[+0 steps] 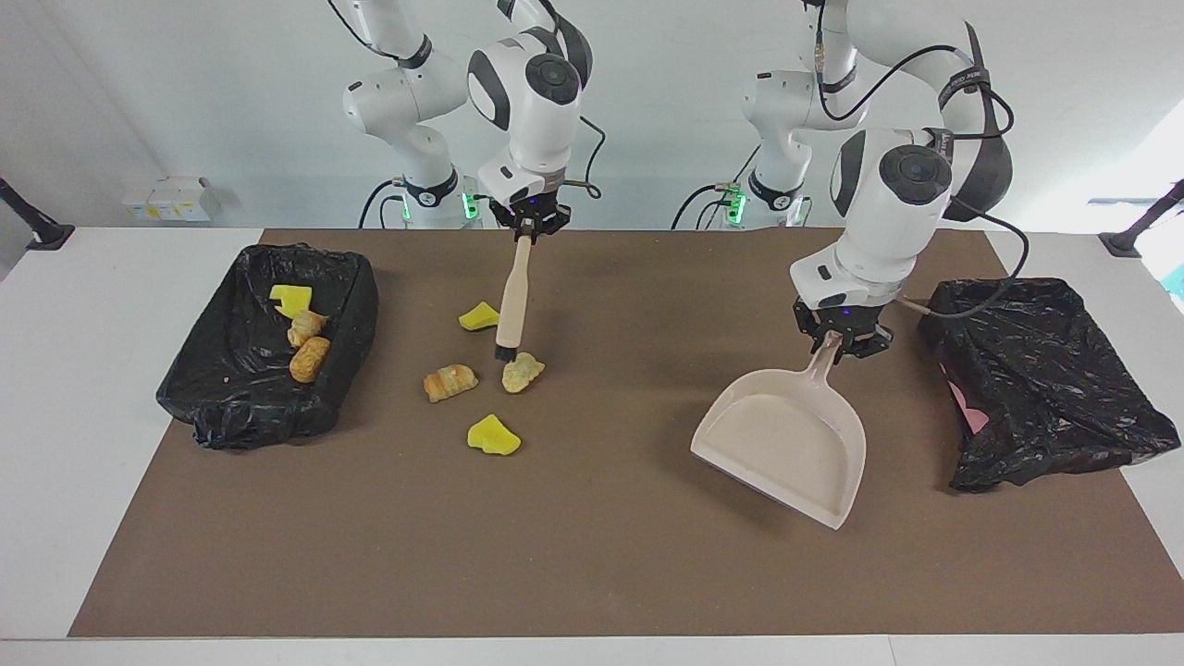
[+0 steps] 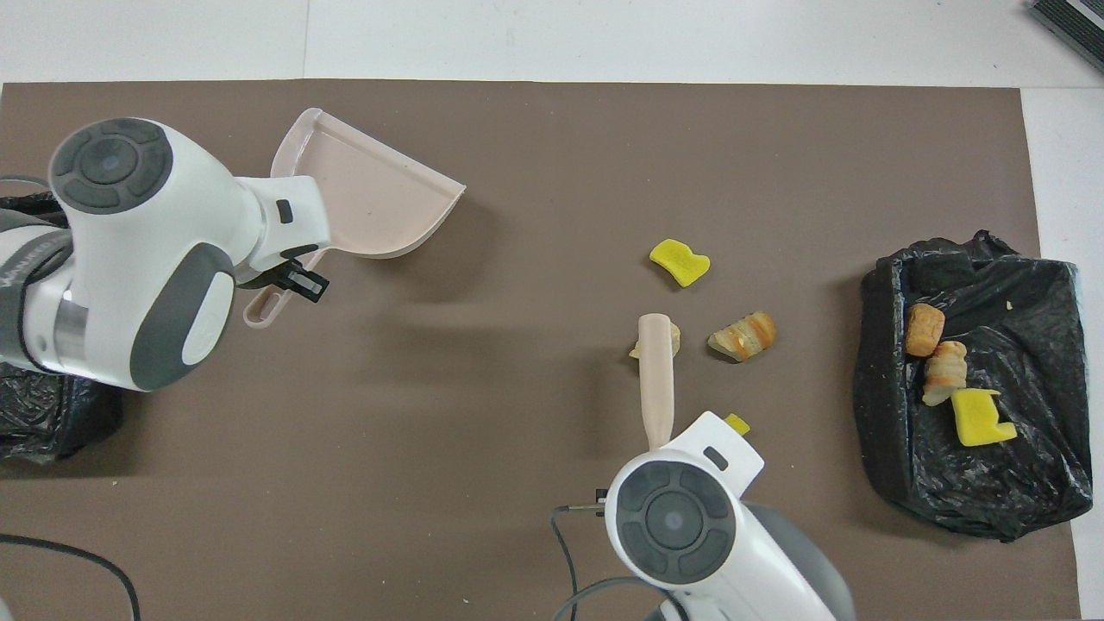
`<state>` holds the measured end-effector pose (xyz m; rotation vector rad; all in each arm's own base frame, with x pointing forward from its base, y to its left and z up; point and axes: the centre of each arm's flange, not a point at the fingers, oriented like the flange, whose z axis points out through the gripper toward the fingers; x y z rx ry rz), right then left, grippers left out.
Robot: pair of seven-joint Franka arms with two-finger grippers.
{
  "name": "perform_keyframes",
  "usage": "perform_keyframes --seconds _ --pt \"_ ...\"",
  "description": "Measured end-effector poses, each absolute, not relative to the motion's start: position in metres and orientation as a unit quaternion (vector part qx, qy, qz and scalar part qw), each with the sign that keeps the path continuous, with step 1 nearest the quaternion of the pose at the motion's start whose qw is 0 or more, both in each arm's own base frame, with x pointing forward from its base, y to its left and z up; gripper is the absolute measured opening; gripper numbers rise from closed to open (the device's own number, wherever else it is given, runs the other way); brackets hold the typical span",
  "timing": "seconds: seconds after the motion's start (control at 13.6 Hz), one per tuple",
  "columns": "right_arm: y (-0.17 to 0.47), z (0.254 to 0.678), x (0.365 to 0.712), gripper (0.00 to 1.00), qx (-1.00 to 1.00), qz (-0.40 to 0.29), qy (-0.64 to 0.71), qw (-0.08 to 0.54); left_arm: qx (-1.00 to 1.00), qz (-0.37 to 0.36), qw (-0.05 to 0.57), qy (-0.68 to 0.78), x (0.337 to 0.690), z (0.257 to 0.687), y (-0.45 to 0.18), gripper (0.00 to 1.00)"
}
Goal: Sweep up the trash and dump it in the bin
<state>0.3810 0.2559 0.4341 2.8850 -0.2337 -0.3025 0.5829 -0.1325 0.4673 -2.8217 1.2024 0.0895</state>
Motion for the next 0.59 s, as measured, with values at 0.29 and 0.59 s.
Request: perform_keyframes --seconds 0.29,0.59 --pt "0.225 0.411 0.372 0.26 0.966 -0.138 -0.154 0.153 -0.871 0.047 0.028 0.488 0.585 0.463 -0.108 0.31" --pt "0.228 0.377 0.333 0.26 0.948 -0.149 -0.201 0.195 -0.81 0.063 0.016 0.582 0.582 0.451 -0.096 0.31"
